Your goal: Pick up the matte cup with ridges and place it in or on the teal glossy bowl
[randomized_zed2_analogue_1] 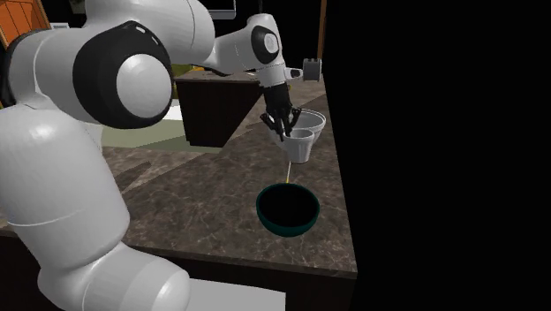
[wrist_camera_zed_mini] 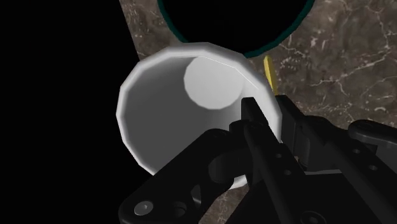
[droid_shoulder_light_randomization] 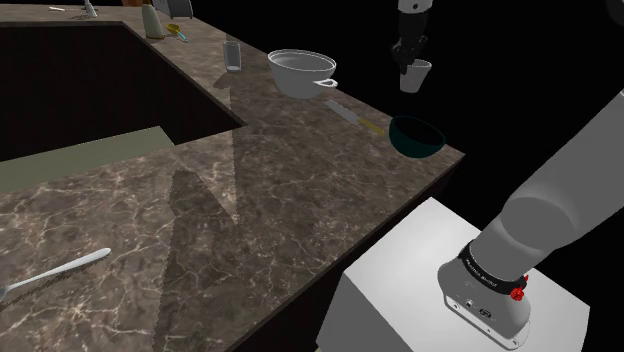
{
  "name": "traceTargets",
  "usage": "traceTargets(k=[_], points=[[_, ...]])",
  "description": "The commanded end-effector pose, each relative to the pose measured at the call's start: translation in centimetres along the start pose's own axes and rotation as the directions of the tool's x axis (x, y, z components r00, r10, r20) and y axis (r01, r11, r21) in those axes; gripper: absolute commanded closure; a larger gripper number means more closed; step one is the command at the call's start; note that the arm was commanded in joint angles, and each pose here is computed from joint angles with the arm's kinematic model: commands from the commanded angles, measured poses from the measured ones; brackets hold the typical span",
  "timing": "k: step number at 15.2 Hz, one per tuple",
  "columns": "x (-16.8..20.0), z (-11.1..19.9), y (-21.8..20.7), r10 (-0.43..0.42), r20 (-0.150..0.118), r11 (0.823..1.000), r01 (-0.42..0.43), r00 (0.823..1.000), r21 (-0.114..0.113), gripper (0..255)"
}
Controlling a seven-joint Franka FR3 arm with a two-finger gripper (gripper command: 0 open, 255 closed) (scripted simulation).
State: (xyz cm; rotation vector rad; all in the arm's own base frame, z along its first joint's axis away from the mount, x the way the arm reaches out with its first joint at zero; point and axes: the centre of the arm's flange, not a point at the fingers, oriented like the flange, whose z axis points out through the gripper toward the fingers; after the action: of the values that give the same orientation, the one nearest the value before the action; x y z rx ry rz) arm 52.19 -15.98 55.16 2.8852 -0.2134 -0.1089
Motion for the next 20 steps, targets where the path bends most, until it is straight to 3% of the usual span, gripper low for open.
traceTargets(k=[1,6,20], points=[[-3.1,-0.1,0.1,0.000,0.000,1.000,0.000,1.000,0.000,255],[-10.2,-0.9,-0.1,0.000,0.000,1.000,0.000,1.000,0.000,255],[-9.8,6.3,-1.9,0.000,0.000,1.000,0.000,1.000,0.000,255]])
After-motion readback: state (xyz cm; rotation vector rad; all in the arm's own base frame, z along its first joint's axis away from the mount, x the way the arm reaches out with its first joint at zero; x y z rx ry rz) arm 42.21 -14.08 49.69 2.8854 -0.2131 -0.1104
